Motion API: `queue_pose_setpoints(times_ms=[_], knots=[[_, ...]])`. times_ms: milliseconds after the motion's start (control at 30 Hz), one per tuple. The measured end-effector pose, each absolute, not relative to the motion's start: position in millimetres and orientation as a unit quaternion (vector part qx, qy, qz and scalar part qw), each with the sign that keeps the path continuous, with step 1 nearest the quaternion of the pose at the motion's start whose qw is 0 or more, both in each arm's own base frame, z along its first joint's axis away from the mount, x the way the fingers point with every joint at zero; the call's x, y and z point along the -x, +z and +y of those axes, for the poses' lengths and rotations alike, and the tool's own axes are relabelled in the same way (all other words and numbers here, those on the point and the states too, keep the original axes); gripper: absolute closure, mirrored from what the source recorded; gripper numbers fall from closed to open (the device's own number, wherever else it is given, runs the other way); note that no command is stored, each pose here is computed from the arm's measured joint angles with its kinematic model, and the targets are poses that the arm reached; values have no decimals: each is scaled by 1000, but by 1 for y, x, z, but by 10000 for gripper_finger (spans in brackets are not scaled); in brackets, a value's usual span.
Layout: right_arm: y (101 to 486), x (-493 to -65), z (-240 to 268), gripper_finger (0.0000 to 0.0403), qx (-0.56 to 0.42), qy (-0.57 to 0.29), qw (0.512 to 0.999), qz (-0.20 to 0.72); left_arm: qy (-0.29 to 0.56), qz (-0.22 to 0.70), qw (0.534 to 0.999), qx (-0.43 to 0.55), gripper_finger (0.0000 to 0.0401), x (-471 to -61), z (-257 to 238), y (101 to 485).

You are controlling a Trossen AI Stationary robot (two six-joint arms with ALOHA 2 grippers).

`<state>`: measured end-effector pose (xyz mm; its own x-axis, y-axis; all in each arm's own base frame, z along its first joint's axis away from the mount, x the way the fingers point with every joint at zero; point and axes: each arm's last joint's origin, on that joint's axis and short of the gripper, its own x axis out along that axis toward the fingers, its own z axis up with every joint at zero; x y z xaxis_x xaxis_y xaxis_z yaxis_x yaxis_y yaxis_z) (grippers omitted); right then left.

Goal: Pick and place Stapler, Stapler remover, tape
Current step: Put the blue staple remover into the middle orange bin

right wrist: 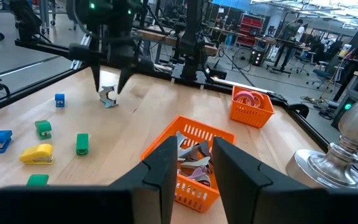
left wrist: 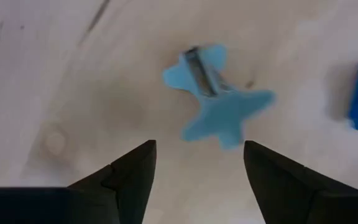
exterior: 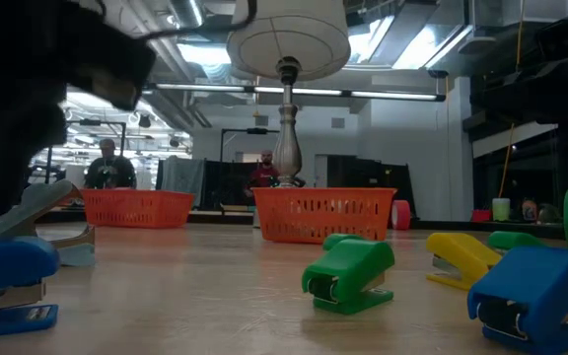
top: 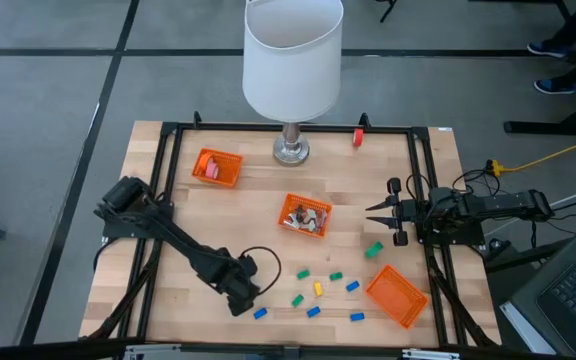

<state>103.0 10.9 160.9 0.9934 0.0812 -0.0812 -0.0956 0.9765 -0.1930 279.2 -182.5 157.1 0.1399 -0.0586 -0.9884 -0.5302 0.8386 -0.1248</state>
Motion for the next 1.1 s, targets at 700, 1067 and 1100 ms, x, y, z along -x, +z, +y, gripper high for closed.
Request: queue_pose_setpoints(times_ms=[700,1067,1100], knots=[[161,-103,11,297,99,44,993,36,187,613,732,231,256,-294,-162,155],[161,-103,11,297,99,45,993,37,192,612,732,230,342,-303,-144,155],[161,-103,11,297,99,45,993,36,194,610,734,226,342,-304,-142,155]])
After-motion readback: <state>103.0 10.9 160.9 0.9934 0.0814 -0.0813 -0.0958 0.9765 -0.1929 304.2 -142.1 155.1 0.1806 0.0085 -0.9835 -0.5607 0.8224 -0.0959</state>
